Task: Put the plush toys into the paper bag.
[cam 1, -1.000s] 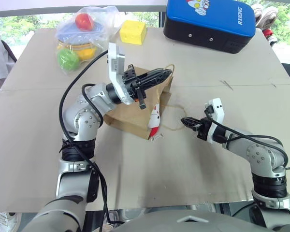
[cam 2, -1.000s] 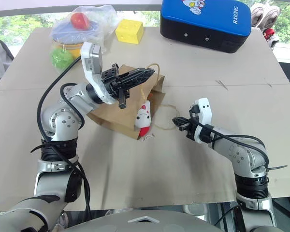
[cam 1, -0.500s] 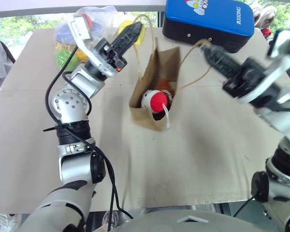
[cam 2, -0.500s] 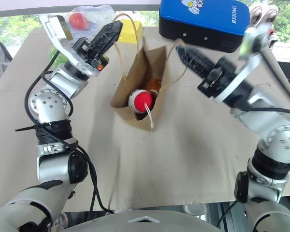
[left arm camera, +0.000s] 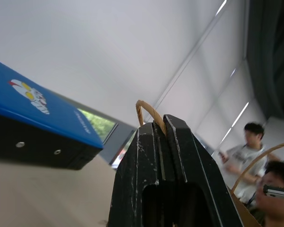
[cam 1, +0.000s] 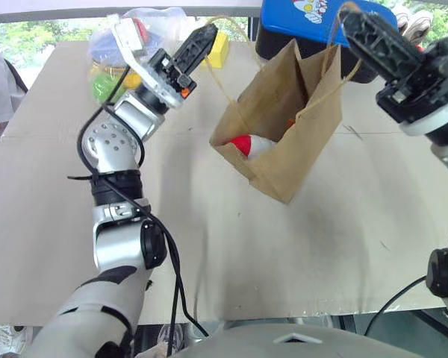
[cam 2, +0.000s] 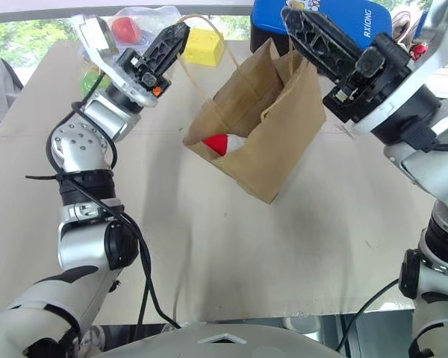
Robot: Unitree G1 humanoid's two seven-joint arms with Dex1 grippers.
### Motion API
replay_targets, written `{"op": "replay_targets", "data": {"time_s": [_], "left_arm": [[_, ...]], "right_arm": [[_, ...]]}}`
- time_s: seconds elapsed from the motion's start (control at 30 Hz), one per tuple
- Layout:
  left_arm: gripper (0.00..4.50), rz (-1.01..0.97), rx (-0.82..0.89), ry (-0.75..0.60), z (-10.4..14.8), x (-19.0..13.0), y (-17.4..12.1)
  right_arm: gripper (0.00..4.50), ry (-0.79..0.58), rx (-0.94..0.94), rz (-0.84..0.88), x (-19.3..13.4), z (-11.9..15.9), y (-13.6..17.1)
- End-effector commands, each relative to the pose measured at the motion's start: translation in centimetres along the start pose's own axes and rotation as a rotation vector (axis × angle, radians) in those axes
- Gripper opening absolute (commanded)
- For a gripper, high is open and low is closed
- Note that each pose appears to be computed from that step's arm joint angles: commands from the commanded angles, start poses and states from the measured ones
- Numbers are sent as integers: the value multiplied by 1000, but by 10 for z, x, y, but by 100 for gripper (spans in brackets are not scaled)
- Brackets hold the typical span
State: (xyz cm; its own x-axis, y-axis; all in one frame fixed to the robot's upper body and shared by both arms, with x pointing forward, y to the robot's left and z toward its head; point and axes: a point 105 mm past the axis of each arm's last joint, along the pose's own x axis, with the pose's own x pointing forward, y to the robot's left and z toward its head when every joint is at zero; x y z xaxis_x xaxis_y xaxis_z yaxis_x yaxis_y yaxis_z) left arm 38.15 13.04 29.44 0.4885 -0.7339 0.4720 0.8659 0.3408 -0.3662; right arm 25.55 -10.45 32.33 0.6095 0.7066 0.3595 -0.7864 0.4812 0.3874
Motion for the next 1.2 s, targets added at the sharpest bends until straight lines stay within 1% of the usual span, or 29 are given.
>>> {"op": "replay_targets", "data": {"time_s": [0.03, 0.07, 0.13, 0.2, 0.3, 0.33, 0.43, 0.47, 0.53, 0.57, 0.6, 0.63, 0.7, 0.73, 0.77, 0.83, 0.87, 0.9, 0.93, 0.97, 1.0, 1.03, 1.07, 1.1, 1.13, 1.17, 1.2], "left_arm": [[0, -50, 4, -33, 22, 10, -9], [0, -55, 3, -40, 26, 12, -9], [0, -32, -6, -25, 24, 11, 0], [0, -2, 0, 29, 14, 10, 10], [0, 28, 41, 171, -13, 11, 21], [0, 16, 54, 197, -20, 14, 22], [0, -17, 72, 217, -31, 26, 19], [0, -24, 84, 225, -36, 30, 18], [0, -56, 92, 250, -45, 31, 15], [0, -89, 125, 277, -49, 28, 12], [0, -118, 126, 282, -50, 25, 8], [76, -116, 140, 293, -49, 20, 9], [145, -102, 152, 289, -41, 6, 12], [191, -105, 151, 284, -36, -2, 10], [250, -104, 154, 286, -33, -8, 8], [333, -134, 156, 314, -29, -25, 0], [395, -142, 149, 324, -28, -32, -4], [432, -158, 150, 351, -29, -40, -9], [443, -169, 157, 383, -33, -47, -12], [443, -180, 163, 412, -38, -53, -16], [450, -192, 179, 447, -44, -58, -18], [450, -206, 196, 473, -51, -61, -21], [450, -216, 206, 491, -57, -62, -23], [450, -234, 226, 517, -65, -63, -26], [450, -246, 239, 536, -71, -63, -28], [450, -257, 249, 551, -79, -63, -30], [450, -264, 256, 560, -84, -63, -31]], "right_arm": [[2, -104, -8, 100, 0, 23, 29], [2, -113, -4, 99, 0, 25, 29], [2, -85, -2, 39, -2, 18, 16], [2, -29, -9, -30, -3, 2, 2], [2, 30, -35, -89, -6, -17, -11], [2, 37, -46, -135, -8, -22, -22], [2, 47, -58, -267, -16, -29, -49], [2, 35, -77, -315, -20, -28, -58], [2, 40, -130, -363, -28, -28, -67], [53, 54, -160, -367, -33, -29, -67], [80, 61, -177, -358, -37, -29, -65], [132, 94, -237, -333, -42, -29, -59], [222, 122, -288, -280, -51, -25, -48], [227, 134, -311, -259, -57, -20, -45], [227, 146, -338, -246, -63, -15, -43], [227, 212, -398, -227, -76, -11, -41], [227, 242, -416, -220, -81, -11, -40], [227, 275, -423, -218, -88, -11, -41], [227, 309, -430, -214, -93, -12, -41], [227, 340, -430, -210, -98, -15, -42], [188, 377, -435, -212, -102, -20, -45], [177, 405, -436, -222, -104, -26, -49], [150, 428, -434, -223, -105, -32, -52], [112, 464, -444, -211, -104, -42, -55], [59, 494, -458, -202, -103, -51, -58], [26, 525, -470, -189, -101, -62, -62], [8, 547, -483, -168, -97, -72, -63]]}}
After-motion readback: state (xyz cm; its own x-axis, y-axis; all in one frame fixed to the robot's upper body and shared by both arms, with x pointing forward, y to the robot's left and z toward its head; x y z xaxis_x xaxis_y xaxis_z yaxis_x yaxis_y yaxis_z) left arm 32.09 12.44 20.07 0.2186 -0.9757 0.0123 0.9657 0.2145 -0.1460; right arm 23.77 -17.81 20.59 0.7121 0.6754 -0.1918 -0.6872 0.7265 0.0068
